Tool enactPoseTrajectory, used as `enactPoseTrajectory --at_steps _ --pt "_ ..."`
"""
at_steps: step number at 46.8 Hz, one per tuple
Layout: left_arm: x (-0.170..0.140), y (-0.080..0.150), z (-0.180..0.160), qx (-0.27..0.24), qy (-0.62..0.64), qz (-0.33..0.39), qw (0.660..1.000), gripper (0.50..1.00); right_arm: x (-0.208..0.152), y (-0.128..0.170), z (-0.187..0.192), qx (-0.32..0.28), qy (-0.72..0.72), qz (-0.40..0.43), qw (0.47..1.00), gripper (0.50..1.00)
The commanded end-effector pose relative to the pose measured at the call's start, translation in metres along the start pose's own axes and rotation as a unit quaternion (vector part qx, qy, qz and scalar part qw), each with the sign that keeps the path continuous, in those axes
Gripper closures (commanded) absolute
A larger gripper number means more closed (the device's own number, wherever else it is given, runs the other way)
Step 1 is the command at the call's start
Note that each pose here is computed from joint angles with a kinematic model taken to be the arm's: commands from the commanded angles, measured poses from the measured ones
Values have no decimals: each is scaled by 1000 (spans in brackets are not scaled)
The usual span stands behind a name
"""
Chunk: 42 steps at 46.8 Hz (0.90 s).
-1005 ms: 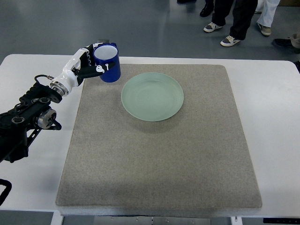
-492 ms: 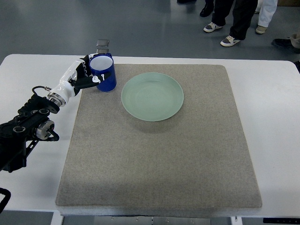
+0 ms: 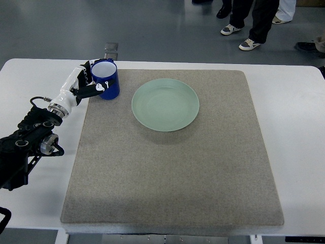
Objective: Place cup left of plate with left hand
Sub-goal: 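Lower the mug onto the mat beside the plate, then open the left hand and withdraw it from the mug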
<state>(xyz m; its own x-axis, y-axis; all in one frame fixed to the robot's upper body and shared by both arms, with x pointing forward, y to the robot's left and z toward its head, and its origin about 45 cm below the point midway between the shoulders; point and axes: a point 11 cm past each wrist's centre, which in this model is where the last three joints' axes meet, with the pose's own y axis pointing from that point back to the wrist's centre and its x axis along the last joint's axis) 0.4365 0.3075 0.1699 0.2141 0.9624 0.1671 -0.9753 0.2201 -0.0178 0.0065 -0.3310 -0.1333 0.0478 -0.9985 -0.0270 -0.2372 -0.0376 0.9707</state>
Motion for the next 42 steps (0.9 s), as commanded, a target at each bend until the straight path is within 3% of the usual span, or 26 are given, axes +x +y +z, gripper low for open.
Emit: enactPoseTrajectory --at_steps 1,6,13,17,27,32,42 --pt "0 1 -1 2 -1 0 1000 737 0 0 0 0 0 0 1000 568" --pt "-1 2 -3 4 0 -1 1000 718 0 0 0 0 0 0 1000 568" --pt "-1 4 -5 6 1 -1 1000 641 0 0 0 0 0 0 1000 568" --pt "-1 6 -8 10 1 -1 1000 553 0 0 0 0 0 0 1000 568" --pt "-11 8 -14 15 12 -11 1000 538 0 0 0 0 0 0 1000 568" --pt "-12 9 -15 15 12 -11 1000 506 0 0 0 0 0 0 1000 568" --pt "-11 8 -13 12 15 -12 1000 506 0 0 0 0 0 0 1000 568"
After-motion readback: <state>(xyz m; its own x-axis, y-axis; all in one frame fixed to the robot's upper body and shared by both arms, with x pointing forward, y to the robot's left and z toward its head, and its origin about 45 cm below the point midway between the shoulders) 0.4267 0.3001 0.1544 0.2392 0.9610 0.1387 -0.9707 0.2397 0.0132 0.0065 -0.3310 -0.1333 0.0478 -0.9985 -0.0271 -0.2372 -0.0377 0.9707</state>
